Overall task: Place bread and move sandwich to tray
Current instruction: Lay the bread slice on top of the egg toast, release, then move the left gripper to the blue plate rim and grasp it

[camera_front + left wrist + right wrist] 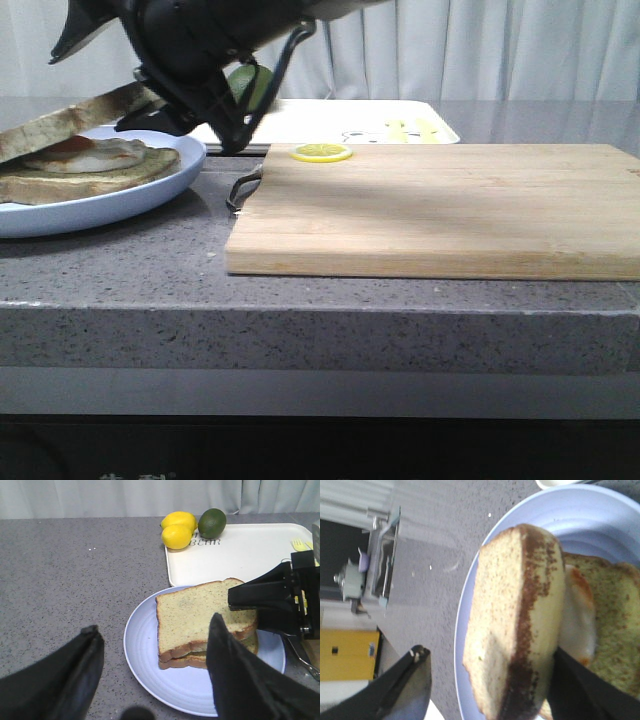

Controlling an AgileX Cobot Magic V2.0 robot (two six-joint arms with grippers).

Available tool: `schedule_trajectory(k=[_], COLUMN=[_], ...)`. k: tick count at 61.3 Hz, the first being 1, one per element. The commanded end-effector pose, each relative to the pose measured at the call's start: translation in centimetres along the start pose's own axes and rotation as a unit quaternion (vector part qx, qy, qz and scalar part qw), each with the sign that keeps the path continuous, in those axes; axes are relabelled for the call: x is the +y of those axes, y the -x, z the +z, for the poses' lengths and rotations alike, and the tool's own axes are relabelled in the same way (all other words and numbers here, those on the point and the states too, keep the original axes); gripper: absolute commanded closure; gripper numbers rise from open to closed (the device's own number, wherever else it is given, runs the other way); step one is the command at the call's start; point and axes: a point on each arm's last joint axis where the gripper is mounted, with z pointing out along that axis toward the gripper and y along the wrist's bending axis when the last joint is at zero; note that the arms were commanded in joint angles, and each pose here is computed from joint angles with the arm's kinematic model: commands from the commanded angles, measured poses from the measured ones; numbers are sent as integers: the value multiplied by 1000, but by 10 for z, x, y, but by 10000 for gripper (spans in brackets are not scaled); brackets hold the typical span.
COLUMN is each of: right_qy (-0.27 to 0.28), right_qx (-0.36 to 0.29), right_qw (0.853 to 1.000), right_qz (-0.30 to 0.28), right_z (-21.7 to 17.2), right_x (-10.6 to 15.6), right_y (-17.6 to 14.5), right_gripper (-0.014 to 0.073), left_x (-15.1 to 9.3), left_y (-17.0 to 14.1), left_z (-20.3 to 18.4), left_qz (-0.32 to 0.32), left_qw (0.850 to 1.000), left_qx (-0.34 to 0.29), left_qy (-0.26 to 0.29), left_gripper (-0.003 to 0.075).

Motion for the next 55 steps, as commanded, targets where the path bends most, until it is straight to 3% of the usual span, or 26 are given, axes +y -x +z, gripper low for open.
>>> schedule_trajectory(k=[1,9,17,24,33,36,46,55], right_qy=[55,41,-27,-114,-234,-254,-230,-203], right_qx=[6,34,57,74,79,73,12,-47], right_qw=[997,993,985,962,910,901,901,899], right_qz=[-49,-106,-161,-238,-332,-344,-369,-386], right_z=[-33,-57,-90,-125,-180,-197,-246,-282], right_x=[35,30,24,26,39,45,63,63], right_y=[19,35,49,52,49,46,23,-3], right_gripper=[106,106,106,106,106,106,106,106], left_x=[-1,-1,-1,-1,-1,-1,-1,-1], left_y=[16,16,16,16,16,16,16,15], left_z=[-3,-3,-3,-3,-3,-3,-3,-3], left_qz=[1,1,2,2,2,2,2,2], left_qw=[999,999,999,999,999,999,999,999], left_qx=[-51,-50,-50,-50,-50,-50,-50,-49], left_qy=[-5,-5,-4,-4,-4,-4,-4,-4], left_gripper=[283,283,283,283,283,283,283,283])
